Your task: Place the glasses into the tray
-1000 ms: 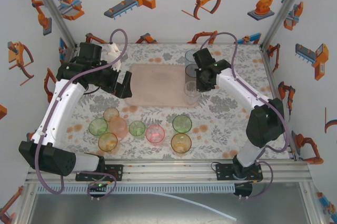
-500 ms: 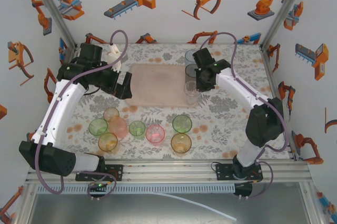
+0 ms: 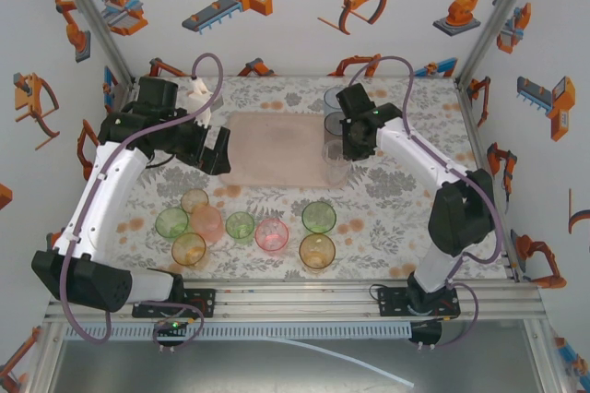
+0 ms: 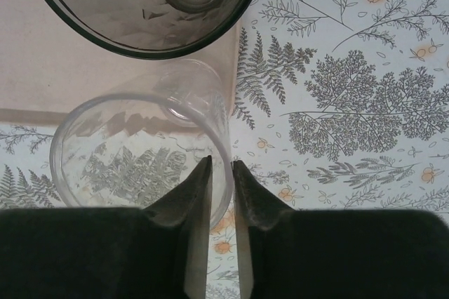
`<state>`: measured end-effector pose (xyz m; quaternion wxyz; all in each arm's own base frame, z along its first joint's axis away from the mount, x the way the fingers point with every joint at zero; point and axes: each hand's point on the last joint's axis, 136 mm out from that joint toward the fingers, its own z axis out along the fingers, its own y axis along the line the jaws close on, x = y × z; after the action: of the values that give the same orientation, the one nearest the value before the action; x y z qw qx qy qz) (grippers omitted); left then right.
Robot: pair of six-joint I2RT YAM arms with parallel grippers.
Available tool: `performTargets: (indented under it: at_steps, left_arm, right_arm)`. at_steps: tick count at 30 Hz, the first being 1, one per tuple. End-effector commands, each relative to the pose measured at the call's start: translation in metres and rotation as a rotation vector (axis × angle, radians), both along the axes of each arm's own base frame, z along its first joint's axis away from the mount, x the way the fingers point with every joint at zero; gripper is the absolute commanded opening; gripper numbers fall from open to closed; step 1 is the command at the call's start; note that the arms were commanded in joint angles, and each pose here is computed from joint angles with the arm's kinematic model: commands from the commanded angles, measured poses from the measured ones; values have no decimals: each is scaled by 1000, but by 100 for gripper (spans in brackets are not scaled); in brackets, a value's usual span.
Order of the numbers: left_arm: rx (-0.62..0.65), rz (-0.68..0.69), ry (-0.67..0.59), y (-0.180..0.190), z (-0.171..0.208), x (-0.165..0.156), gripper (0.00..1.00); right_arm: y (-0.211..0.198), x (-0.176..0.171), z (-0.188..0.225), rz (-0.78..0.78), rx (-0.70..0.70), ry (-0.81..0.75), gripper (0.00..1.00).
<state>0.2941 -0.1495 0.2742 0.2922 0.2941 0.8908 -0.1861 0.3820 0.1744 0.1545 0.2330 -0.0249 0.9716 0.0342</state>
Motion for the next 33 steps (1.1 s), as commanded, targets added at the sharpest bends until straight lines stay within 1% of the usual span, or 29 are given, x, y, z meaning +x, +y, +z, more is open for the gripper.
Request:
performTargets:
  at_steps: [1,8,17,27,31,33]
  left_arm:
    - [-5,-11,-24,1,5,-4,97]
    - [-6,-9,-28,1,7,-4,97]
    - [-4,-6,-33,2,9,-2,97]
    - [-21,-15,-26,-2,12,-2,97]
    - [-41,-65,-6,-13,15,-6,97]
    - [-6,-111,-2,-22,13,-9,97]
  right_arm:
    - [3,9,8,3,16,-21,26]
    - [4,10,18,10,24,-34,31]
    - [4,5,43,24,44,-68,36]
    - [-12,-19,74,27,41,-109,38]
    - [-22,-34,78,8,40,-110,38]
    - [-25,-42,77,-2,47,-102,38]
